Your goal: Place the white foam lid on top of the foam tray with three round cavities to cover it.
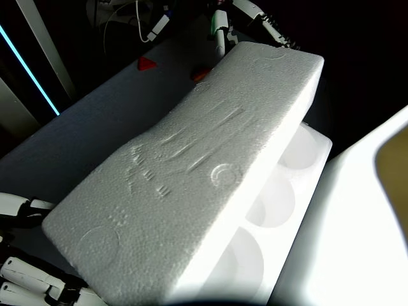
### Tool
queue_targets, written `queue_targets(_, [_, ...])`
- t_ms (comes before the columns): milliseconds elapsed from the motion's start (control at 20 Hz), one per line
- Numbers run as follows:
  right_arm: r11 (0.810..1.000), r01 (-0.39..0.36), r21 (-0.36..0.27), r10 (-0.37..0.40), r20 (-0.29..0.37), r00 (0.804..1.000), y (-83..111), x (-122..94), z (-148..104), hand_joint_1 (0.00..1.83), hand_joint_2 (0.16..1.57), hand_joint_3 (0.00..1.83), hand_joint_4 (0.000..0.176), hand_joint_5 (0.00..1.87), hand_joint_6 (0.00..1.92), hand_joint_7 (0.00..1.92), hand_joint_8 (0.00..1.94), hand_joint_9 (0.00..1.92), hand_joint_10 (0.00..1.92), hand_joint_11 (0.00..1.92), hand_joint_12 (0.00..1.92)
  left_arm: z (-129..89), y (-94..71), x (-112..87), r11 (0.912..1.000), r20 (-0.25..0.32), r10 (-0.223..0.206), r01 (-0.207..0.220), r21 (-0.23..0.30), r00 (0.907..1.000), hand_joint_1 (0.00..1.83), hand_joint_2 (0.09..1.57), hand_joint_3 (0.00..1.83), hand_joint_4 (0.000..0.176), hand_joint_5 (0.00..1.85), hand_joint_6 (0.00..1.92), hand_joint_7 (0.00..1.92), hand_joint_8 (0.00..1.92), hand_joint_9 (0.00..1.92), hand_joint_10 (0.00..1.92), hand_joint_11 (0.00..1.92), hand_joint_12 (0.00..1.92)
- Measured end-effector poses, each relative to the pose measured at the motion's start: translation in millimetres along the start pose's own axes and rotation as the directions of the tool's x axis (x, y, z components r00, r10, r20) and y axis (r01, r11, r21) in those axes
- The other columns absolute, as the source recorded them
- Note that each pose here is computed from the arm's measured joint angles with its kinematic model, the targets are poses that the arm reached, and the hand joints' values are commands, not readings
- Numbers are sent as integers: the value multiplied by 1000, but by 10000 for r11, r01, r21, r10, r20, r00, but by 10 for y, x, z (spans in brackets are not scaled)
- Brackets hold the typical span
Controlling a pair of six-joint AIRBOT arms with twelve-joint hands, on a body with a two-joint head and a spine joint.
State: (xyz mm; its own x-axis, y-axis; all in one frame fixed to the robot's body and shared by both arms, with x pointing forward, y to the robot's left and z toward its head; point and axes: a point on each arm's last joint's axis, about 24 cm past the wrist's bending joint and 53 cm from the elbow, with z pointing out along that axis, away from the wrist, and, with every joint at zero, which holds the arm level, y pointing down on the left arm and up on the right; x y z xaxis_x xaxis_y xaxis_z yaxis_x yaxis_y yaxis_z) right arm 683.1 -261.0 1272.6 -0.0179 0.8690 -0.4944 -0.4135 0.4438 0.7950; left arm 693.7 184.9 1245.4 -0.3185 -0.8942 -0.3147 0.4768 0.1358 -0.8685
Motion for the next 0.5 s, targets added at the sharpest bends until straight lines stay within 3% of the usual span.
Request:
queue_targets(150, [9999,-70,133,72,-95,9999,-30,25,146,554,1229,6,0,0,413,143,133,0,490,0,1703,118,67,-65,9999,196,-2,5,-147,9998,615,1107,0,0,331,35,95,22,0,0,0,0])
queue_targets(200, [9998,-92,158,94,-110,9999,-35,26,178,548,1225,3,0,0,386,141,126,0,465,0,1739,150,78,-81,9999,240,-12,16,-162,9997,628,1083,33,0,363,29,108,11,3,1,0,537])
queue_targets(250, [9997,-121,195,124,-113,9999,-50,27,234,542,1215,0,0,0,464,171,141,0,561,0,1810,184,111,-99,9997,281,-4,11,-253,9996,650,1076,20,0,377,31,84,38,1,0,0,1015])
queue_targets(300, [9997,-96,228,99,-135,9999,-62,30,266,548,1207,0,0,0,522,203,166,0,664,0,1862,205,137,-112,9995,304,8,2,-327,9995,645,1079,12,0,379,31,86,29,5,2,0,1234])
queue_targets(350, [9996,-58,286,64,-191,9998,-79,37,309,555,1209,0,0,91,634,254,197,0,731,0,1884,249,180,-127,9991,327,29,-15,-428,9995,623,1082,10,0,369,26,75,20,2,1,0,1279])
queue_targets(450, [9994,-49,352,58,-250,9997,-81,42,375,543,1205,0,0,238,675,282,200,0,697,0,1876,300,244,-140,9981,396,-80,104,-613,9992,602,1088,6,0,352,17,59,6,0,0,0,1258])
queue_targets(500, [9993,-17,367,27,-269,9996,-81,40,406,557,1214,1,0,317,762,332,376,0,939,0,1912,326,262,-141,9976,405,-95,123,-680,9991,597,1100,4,0,335,8,68,3,0,0,0,1216])
